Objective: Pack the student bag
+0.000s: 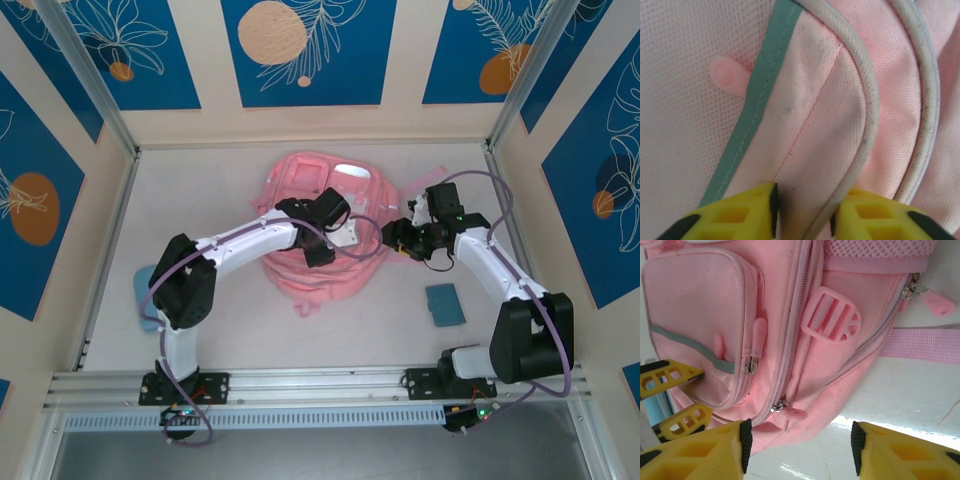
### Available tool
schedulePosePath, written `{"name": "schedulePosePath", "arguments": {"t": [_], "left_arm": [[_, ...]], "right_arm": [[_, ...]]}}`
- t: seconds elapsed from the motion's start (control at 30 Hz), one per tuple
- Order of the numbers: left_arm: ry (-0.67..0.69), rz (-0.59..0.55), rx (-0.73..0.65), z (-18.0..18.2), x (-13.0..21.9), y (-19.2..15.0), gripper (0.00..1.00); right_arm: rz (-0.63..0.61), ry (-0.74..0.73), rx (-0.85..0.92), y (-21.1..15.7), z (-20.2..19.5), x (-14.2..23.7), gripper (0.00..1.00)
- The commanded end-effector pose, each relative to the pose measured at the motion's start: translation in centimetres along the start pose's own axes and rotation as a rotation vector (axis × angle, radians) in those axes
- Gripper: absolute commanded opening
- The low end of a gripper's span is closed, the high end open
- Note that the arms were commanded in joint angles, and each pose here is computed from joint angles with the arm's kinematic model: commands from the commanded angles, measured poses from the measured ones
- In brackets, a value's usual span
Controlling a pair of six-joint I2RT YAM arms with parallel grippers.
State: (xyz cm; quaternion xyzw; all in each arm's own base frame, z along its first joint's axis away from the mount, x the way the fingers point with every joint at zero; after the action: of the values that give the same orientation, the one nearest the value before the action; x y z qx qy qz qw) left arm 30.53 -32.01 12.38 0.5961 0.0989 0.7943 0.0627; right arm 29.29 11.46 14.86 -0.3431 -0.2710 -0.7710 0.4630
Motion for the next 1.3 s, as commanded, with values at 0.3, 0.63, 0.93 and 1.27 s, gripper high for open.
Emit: {"name": "schedulePosePath", "arguments": {"t": [0.3,0.63,0.93,1.27], "left_arm": [[0.205,-0.163,-0.016,4.1,6.8,2.5,0.0],[0.232,-0.207,0.004,4.5,8.8,2.8,0.0],[0.248,-0.202,0.011,4.9,9.0,2.9,0.0],[0.264,-0.211,0.013,5.4,9.6,3.0,0.0]], "right_arm": [[0.056,0.064,0.164,-1.0,1.7,-1.3,0.71],[0.131,0.201,0.306,-1.9,4.3,-2.6,0.66],[0.135,0.161,0.352,-2.4,3.5,-3.5,0.36],[0.1,0.146,0.453,-2.4,3.9,-4.2,0.51]]}}
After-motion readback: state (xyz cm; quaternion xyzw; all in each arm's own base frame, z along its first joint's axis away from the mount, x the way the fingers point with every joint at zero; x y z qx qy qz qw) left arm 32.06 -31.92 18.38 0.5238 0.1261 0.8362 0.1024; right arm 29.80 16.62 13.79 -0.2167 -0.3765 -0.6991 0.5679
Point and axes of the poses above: each hand's point on the last joint's axis, 136 mm out from that joint toward the fingers, its own x axis back along the fingers, its own z axis along the line the jaws close on, y = z × x, the point moved 2 cm from there along x, back along the fingers, and after that the axes turned 11 degrees about -x, right-handed, at the moved point
